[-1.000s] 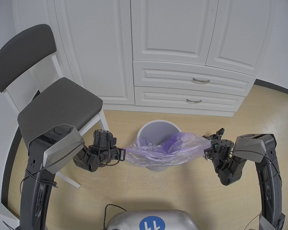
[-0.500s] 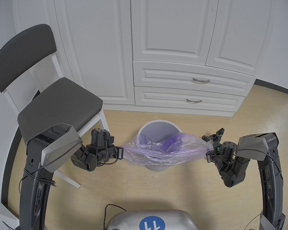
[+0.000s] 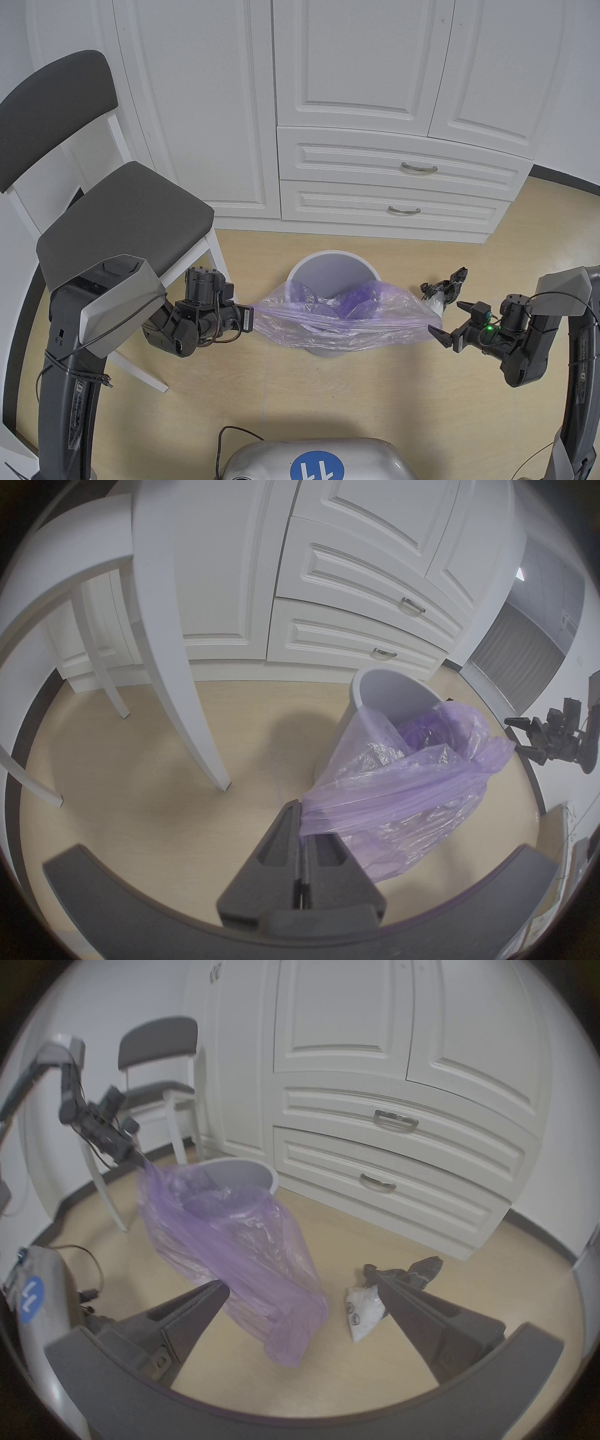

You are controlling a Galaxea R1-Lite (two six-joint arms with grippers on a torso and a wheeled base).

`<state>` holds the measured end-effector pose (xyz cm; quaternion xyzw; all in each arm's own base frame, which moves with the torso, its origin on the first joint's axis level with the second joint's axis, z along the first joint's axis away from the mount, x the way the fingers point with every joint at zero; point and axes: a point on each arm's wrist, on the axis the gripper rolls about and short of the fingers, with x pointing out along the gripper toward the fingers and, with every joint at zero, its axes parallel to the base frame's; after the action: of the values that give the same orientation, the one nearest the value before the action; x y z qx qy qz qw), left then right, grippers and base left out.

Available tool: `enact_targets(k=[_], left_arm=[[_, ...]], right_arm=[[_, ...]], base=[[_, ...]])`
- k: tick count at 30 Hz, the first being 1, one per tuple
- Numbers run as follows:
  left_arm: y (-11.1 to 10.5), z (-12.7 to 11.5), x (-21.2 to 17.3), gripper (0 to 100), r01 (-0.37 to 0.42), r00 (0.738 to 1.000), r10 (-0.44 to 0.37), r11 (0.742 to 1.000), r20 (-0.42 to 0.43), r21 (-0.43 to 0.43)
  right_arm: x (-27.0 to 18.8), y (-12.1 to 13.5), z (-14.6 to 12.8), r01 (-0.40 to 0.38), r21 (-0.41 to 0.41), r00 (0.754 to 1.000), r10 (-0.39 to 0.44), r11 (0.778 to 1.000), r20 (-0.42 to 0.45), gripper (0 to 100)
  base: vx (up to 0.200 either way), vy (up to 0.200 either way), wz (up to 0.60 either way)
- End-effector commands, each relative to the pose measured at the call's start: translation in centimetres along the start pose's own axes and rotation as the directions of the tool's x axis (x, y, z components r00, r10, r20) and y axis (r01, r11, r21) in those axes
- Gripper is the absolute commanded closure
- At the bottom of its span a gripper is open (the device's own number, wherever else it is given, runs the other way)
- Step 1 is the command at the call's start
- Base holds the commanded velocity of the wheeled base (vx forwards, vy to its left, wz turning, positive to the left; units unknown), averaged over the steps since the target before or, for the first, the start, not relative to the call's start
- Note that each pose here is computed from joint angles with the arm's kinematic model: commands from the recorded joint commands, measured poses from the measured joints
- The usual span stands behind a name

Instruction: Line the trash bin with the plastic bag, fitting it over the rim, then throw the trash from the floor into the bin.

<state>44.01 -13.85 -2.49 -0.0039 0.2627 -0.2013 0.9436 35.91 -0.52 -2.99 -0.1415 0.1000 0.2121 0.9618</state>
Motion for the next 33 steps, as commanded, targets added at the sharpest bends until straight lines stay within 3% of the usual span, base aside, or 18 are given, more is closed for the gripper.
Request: enact_targets(k=[1, 4, 6, 10, 14, 15, 18, 22, 25, 30, 33], left_arm=[[0.1, 0.4, -0.2, 100, -0.003, 1.0, 0.003, 1.0, 0.025, -0.002], [0.1, 0.5, -0.2, 100, -0.005, 0.999, 0.005, 1.0, 0.036, -0.001], [0.1, 0.6, -0.3, 100, -0.005, 0.999, 0.005, 1.0, 0.038, -0.001], [0.0, 1.1, -0.7, 100, -0.006, 0.999, 0.006, 1.0, 0.049, 0.0], [-0.2, 1.7, -1.4, 100, -0.001, 0.998, 0.001, 1.0, 0.062, 0.004], [-0.4, 1.8, -1.7, 100, 0.002, 0.997, -0.002, 1.0, 0.074, 0.005], [-0.8, 2.0, -2.0, 100, 0.008, 0.996, -0.009, 1.0, 0.092, 0.013], [-0.9, 2.0, -2.0, 100, 0.01, 0.994, -0.011, 1.0, 0.106, 0.014], [-1.0, 2.5, -2.4, 100, 0.01, 0.993, -0.012, 1.0, 0.118, 0.016], [-1.4, 3.2, -3.5, 100, 0.023, 0.99, -0.026, 0.999, 0.136, 0.022], [-1.8, 3.3, -3.5, 100, 0.03, 0.987, -0.034, 0.999, 0.156, 0.029]], right_arm=[[-2.8, -3.3, 0.4, -0.038, 0.138, 0.997, 0.029, 0.99, 0.066, 0], [-2.7, -3.6, 0.8, -0.065, 0.202, 0.995, 0.048, 0.977, 0.089, 0], [-2.2, -3.5, 1.7, -0.067, 0.199, 0.992, 0.045, 0.978, 0.114, 0], [-1.4, -2.0, 4.1, 0.01, 0.167, 0.991, -0.032, 0.986, 0.129, 0], [-0.1, 1.5, 6.9, 0.149, 0.153, 0.978, -0.168, 0.977, 0.122, 0], [0.5, 3.6, 8.0, 0.206, 0.15, 0.967, -0.224, 0.967, 0.119, 0], [1.1, 7.4, 9.6, 0.25, 0.146, 0.956, -0.268, 0.957, 0.12, 0], [1.2, 11.6, 11.1, 0.23, 0.135, 0.959, -0.248, 0.964, 0.136, 0], [1.4, 13.9, 11.4, 0.174, 0.106, 0.971, -0.189, 0.979, 0.149, 0], [2.6, 15.3, 10.8, 0.164, -0.049, 0.976, -0.155, 0.985, 0.151, 0], [2.6, 16.5, 10.8, 0.138, -0.076, 0.981, -0.125, 0.987, 0.151, 0]], base=[[0.0, 0.0, 0.0], [0.0, 0.0, 0.0], [0.0, 0.0, 0.0], [0.0, 0.0, 0.0], [0.0, 0.0, 0.0], [0.0, 0.0, 0.0], [0.0, 0.0, 0.0], [0.0, 0.0, 0.0], [0.0, 0.0, 0.0], [0.0, 0.0, 0.0], [0.0, 0.0, 0.0]])
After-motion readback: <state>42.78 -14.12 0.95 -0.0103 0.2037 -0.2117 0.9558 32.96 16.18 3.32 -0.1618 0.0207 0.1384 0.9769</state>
